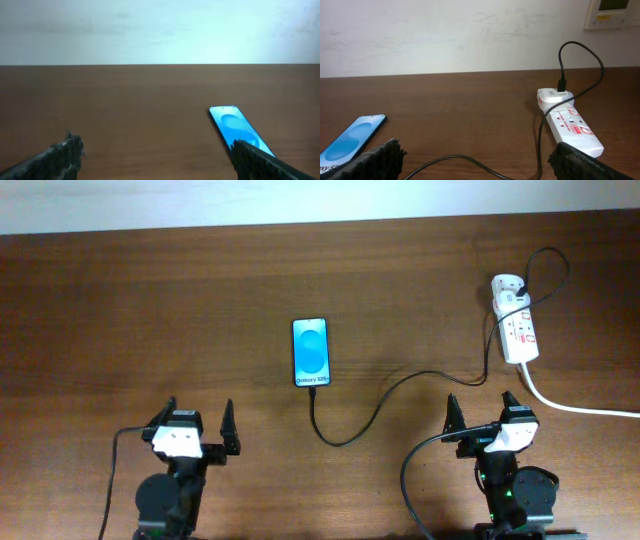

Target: Plug charger to phone and switch on socket

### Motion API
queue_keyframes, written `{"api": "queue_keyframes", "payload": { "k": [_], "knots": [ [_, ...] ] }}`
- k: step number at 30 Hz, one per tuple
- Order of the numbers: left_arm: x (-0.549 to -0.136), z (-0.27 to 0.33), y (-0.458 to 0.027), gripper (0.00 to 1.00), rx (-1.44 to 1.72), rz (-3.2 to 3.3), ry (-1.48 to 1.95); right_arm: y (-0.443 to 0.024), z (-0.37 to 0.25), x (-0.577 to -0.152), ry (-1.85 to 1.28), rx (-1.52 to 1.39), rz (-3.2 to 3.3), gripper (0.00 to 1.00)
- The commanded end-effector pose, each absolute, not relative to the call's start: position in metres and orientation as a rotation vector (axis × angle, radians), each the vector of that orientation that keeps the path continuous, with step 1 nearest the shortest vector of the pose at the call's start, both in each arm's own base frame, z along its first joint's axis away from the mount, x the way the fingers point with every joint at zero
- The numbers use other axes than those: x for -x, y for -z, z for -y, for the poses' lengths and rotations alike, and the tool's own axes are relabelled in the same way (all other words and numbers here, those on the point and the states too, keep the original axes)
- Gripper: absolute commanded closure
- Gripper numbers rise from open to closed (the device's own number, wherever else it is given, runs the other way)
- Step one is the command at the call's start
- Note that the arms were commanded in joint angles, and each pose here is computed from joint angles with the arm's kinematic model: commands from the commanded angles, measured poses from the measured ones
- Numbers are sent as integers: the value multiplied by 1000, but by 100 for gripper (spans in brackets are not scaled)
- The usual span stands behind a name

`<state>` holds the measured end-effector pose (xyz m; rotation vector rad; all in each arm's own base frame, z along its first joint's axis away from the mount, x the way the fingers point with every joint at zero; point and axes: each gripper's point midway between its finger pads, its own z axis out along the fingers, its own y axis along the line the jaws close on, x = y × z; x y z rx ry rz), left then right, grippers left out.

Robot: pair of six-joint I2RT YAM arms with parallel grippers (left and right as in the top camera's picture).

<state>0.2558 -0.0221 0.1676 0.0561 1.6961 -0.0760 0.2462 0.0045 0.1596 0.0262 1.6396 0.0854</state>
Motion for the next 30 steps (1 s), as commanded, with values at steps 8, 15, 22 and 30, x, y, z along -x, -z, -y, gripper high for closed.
{"api": "queue_keyframes", "payload": {
  "k": [8, 15, 22, 30],
  "knots": [
    [-245, 16, -156, 1, -51, -1649, 51, -157, -5, -246, -79, -20, -1644, 2],
    [-246, 13, -156, 1, -35, -1651, 50, -157, -5, -246, -79, -20, -1644, 2],
    [-246, 13, -156, 1, -35, -1650, 53, -157, -5, -246, -80, -20, -1643, 2],
    [-246, 13, -156, 1, -35, -1651, 53, -157, -5, -246, -79, -20, -1643, 2]
  ]
}}
